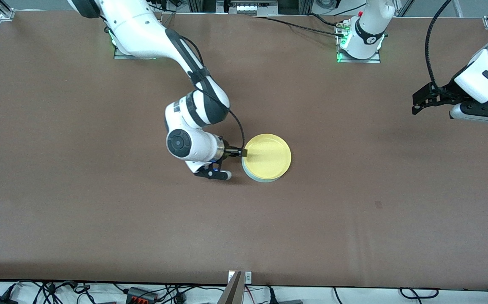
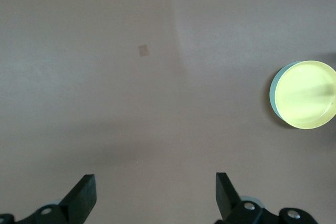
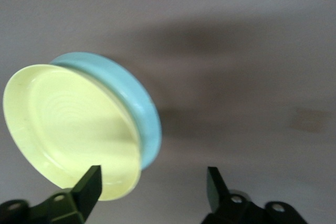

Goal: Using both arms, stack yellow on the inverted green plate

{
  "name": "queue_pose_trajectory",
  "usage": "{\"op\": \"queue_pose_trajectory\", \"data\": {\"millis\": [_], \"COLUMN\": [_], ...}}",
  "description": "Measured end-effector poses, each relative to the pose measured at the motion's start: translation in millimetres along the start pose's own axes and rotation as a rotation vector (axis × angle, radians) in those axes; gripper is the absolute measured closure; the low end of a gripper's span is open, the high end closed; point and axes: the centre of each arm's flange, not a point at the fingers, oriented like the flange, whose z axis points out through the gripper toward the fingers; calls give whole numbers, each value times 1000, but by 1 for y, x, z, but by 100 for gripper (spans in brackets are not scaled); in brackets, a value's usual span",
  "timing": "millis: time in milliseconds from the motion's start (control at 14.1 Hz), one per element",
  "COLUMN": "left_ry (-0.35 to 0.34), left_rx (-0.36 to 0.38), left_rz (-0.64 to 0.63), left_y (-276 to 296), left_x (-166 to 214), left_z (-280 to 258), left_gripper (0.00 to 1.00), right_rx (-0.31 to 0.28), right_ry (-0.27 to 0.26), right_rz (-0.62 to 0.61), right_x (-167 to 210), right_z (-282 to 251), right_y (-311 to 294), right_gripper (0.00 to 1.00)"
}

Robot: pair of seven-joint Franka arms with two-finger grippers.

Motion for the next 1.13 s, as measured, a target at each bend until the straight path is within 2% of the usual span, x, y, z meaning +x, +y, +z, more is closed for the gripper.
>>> {"op": "queue_pose_trajectory", "data": {"millis": [71,213,354,567,709,922,1134], "left_ry": [1,1,2,4,5,6,7], "left_rx": [0,0,0,0,0,0,0], "left_rz": [1,3,3,7,9,12,17], "left_y": [0,0,-1,-1,0,0,2], "left_x": [0,0,0,1,1,1,1], "left_z": [0,0,0,0,0,0,0], "left_gripper": [0,0,0,0,0,0,0], "right_rx": [-30,-73,-98,-110,-90,-80,-135], "right_ry": [10,31,74,96,125,158,207], "right_rz": [-1,7,-2,-25,-41,4,45], "right_x": [3,11,20,36,45,50,53], "right_z": [-24,-75,-123,-190,-236,-287,-314], "right_y": [10,34,61,121,163,219,253], "right_gripper": [0,0,0,0,0,0,0]}}
